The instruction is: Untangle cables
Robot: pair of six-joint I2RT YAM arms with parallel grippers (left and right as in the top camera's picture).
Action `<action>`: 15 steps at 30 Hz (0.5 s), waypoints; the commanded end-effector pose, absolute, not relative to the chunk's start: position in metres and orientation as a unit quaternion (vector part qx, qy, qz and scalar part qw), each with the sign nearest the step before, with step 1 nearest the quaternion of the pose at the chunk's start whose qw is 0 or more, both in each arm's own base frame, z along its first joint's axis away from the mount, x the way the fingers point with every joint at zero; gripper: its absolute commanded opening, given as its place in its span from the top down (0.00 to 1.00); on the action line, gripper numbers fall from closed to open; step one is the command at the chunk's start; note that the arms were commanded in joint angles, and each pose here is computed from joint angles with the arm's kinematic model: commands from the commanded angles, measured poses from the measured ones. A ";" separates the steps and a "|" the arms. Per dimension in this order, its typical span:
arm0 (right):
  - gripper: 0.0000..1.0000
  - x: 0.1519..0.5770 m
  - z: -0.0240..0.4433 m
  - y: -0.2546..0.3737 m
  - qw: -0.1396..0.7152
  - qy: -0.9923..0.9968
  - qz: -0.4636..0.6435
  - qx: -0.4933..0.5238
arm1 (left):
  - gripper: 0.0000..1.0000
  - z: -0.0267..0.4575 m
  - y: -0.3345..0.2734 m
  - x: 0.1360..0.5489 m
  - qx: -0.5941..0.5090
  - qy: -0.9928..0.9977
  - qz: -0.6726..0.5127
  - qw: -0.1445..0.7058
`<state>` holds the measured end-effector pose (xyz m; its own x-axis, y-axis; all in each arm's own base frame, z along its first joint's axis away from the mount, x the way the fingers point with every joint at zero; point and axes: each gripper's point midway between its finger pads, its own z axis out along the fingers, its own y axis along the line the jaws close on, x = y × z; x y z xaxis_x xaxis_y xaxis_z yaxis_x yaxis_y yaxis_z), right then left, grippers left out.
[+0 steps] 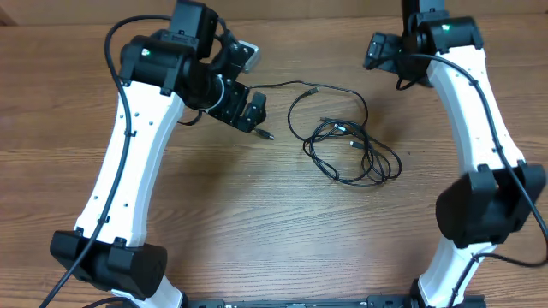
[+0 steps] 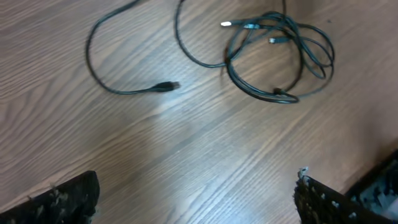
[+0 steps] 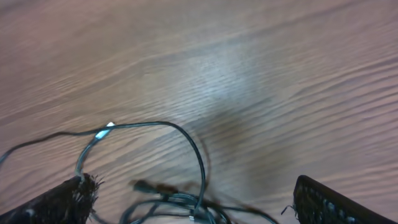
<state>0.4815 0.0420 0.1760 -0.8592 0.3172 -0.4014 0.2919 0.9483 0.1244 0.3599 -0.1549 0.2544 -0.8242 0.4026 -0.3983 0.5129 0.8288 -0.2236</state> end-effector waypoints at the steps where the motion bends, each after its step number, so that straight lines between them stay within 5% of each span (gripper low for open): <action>1: 0.01 0.478 0.117 0.057 0.157 0.972 0.047 0.166 | 0.00 0.248 -0.151 0.362 0.226 0.948 -0.155 0.159; 12: 0.05 0.453 0.020 0.057 0.094 0.981 0.036 0.164 | 0.00 0.247 -0.150 0.358 0.225 0.950 -0.155 0.152; 13: 0.15 0.452 0.017 0.058 0.093 0.983 0.040 0.156 | 0.00 0.247 -0.150 0.358 0.225 0.950 -0.155 0.152; 14: 0.78 0.451 0.015 0.060 0.091 0.984 0.045 0.145 | 0.00 0.247 -0.150 0.358 0.225 0.950 -0.155 0.152; 15: 0.96 0.449 0.012 0.061 0.089 0.984 0.048 0.144 | 0.00 0.247 -0.150 0.358 0.225 0.950 -0.155 0.151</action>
<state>0.4537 0.0564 0.0178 -0.9331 0.3135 -0.1764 0.3001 0.9488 0.0991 0.3576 -0.1507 0.2523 -0.8419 0.3864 -0.3768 0.4874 0.8441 -0.2236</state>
